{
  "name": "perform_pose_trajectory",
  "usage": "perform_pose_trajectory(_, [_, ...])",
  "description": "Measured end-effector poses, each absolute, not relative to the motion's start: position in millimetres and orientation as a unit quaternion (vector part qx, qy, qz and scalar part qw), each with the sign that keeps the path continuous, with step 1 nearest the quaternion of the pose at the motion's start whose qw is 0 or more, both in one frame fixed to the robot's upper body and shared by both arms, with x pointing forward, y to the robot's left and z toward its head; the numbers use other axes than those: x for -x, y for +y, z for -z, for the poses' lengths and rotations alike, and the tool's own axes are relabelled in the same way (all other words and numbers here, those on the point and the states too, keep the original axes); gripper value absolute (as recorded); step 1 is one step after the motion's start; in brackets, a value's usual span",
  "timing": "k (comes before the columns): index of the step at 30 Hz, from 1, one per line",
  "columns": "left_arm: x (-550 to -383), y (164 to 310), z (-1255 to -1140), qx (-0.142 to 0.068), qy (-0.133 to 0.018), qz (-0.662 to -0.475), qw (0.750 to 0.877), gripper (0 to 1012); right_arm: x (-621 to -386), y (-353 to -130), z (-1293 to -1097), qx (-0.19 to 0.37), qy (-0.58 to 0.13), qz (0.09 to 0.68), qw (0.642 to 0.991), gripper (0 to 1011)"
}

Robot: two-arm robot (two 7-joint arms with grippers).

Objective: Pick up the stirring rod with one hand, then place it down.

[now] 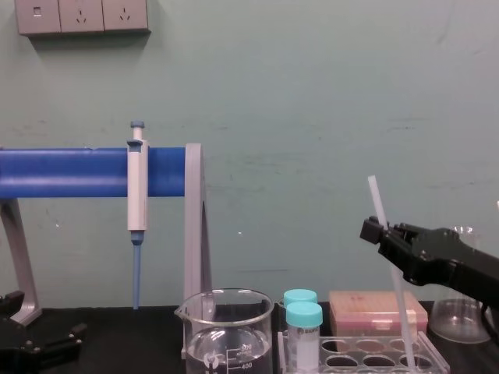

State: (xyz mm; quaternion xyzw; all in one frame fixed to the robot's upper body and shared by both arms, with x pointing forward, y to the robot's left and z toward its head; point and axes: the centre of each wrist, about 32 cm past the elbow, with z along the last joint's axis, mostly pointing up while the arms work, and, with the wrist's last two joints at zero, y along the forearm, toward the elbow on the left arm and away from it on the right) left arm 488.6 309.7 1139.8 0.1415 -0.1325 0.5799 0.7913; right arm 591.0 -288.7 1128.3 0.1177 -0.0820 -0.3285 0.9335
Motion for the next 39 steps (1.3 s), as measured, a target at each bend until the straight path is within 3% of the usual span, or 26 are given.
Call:
perform_pose_trajectory(22, [-488.6,309.7,-1139.8,-0.141,-0.132,-0.58,0.791,1000,-599,-292,-1108.2,-0.101,-0.039,0.326,0.939,75])
perform_pose_trajectory(39, [-488.6,309.7,-1139.8,-0.141,-0.132,-0.58,0.791,1000,-597,-293,-1107.3,-0.091,-0.037,0.333,0.938,75])
